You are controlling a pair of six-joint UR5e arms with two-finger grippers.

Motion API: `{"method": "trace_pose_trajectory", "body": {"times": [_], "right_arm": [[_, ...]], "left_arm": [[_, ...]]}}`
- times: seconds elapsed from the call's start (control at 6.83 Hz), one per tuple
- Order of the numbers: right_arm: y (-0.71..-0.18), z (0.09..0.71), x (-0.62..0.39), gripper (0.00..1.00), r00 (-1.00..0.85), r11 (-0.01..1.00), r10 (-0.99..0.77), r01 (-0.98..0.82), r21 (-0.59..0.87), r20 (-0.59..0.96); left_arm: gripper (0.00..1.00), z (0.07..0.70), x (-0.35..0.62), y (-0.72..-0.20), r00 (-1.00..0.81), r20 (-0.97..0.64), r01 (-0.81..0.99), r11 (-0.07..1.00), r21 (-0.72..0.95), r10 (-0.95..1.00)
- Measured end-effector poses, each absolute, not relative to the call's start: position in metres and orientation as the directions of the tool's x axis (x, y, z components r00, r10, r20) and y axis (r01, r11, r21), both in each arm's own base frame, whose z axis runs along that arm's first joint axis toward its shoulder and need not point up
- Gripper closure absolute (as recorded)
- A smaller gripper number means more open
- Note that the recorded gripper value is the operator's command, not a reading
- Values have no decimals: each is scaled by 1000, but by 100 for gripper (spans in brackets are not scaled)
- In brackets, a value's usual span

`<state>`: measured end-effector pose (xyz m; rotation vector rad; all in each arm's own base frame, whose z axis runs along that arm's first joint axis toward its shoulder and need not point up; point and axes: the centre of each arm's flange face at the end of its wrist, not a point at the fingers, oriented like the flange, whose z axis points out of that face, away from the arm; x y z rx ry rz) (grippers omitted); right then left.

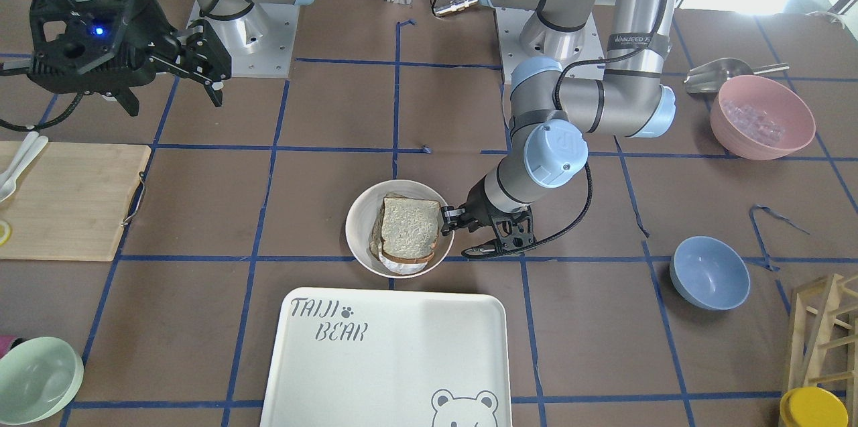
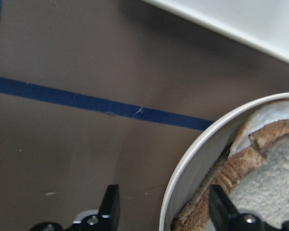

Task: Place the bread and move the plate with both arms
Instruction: 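Lower the left gripper to the plate rim and grasp it while the right arm withdraws, then slide the plate with the left gripper onto the bear tray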

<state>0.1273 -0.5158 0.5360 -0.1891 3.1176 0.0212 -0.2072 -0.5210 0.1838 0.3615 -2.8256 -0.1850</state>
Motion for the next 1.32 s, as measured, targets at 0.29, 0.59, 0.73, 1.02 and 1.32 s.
{"method": "trace_pose_trajectory", "body": {"times": [0.29, 0.59, 0.73, 1.02, 1.32], "right_arm": [[-515, 537, 128, 0, -1000, 1000, -18, -18, 10, -21], [-514, 538, 129, 0, -1000, 1000, 2, 2, 10, -26], [-513, 539, 130, 0, -1000, 1000, 2, 2, 9, -27], [-514, 538, 132, 0, -999, 1000, -1, -1, 10, -46], [-514, 537, 133, 0, -999, 1000, -2, -2, 14, -55]], "left_arm": [[100, 180, -211, -521, -929, 267, -218, 962, 165, -256], [100, 181, -216, -520, -934, 272, -195, 968, 156, -232], [100, 183, -216, -520, -937, 275, -179, 973, 146, -214], [100, 202, -217, -521, -938, 289, -166, 981, 102, -189], [100, 230, -217, -523, -930, 322, -168, 984, 52, -176]]}}
